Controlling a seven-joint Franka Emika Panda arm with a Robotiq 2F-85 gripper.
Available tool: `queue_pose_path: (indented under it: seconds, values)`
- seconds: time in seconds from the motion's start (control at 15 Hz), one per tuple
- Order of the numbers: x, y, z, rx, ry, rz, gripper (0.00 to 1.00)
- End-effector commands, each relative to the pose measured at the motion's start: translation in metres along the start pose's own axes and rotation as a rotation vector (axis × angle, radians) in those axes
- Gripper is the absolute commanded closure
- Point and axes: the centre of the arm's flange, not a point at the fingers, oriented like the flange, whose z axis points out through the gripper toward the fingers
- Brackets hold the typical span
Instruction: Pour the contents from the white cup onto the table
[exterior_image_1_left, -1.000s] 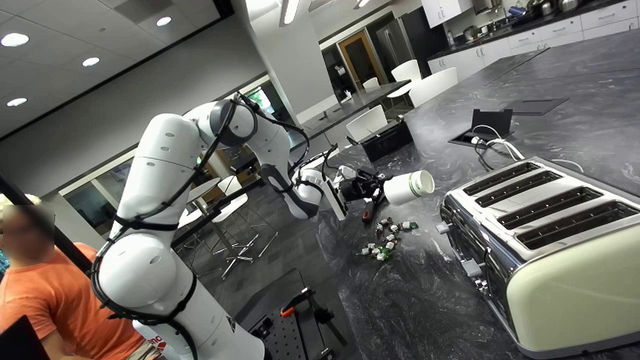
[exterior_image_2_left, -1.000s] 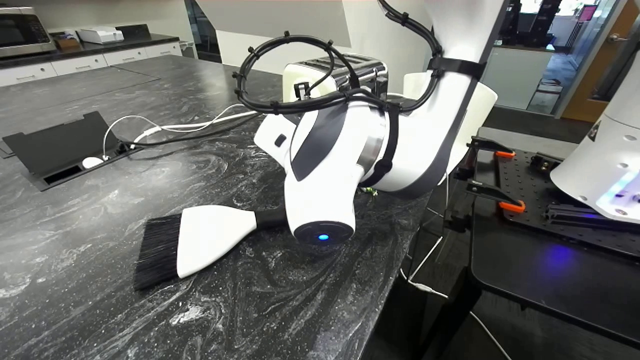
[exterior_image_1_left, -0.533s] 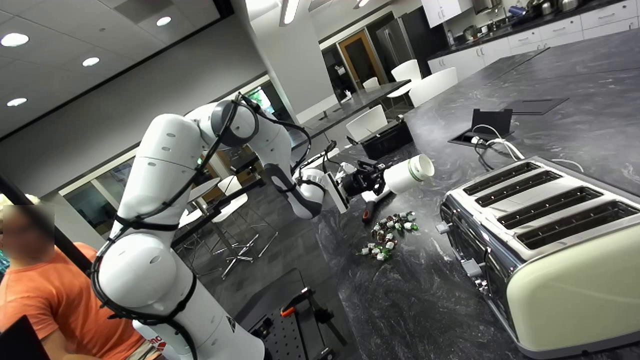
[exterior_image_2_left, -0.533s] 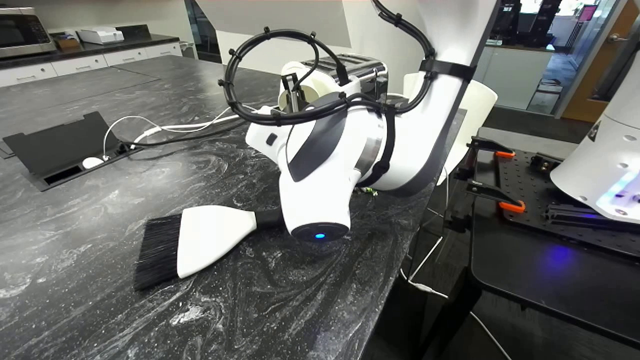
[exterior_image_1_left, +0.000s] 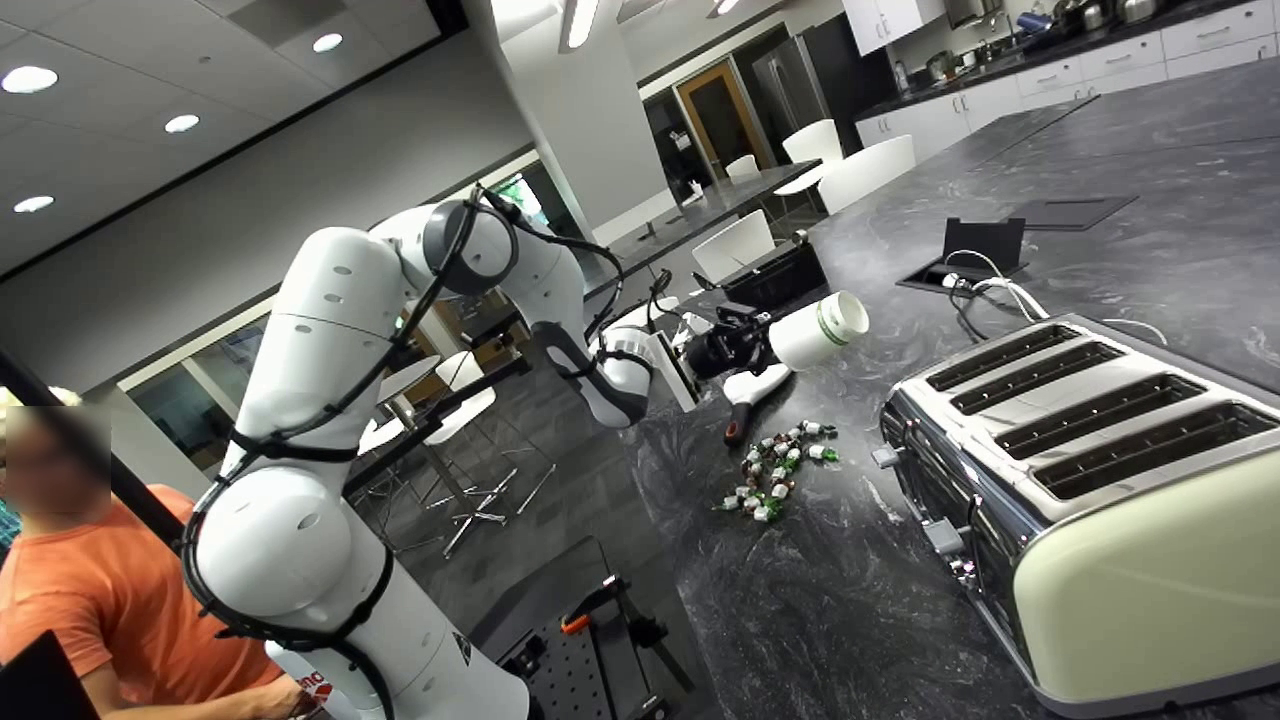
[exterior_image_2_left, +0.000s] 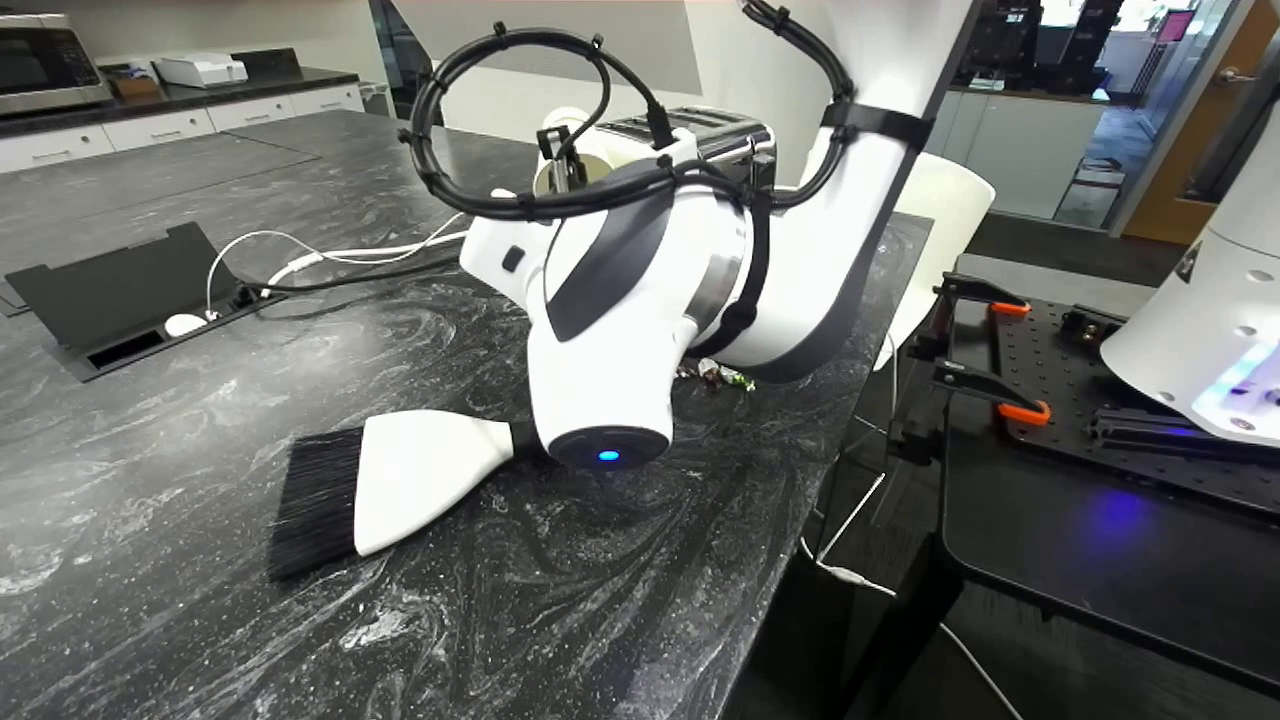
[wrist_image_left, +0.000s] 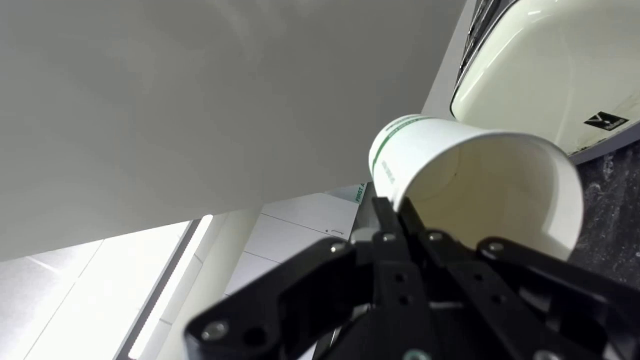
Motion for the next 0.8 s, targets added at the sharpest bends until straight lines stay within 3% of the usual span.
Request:
queue_pose_path:
  seconds: [0.0,0.13,0.73]
  values:
    - [-0.008,0.051,0.016,0.125,0.027,0.067,0.99]
    - [-0.012,0.073,0.026,0.195,0.053,0.104,0.99]
    - [-0.005,0.161,0.065,0.674,0.242,0.306,0.99]
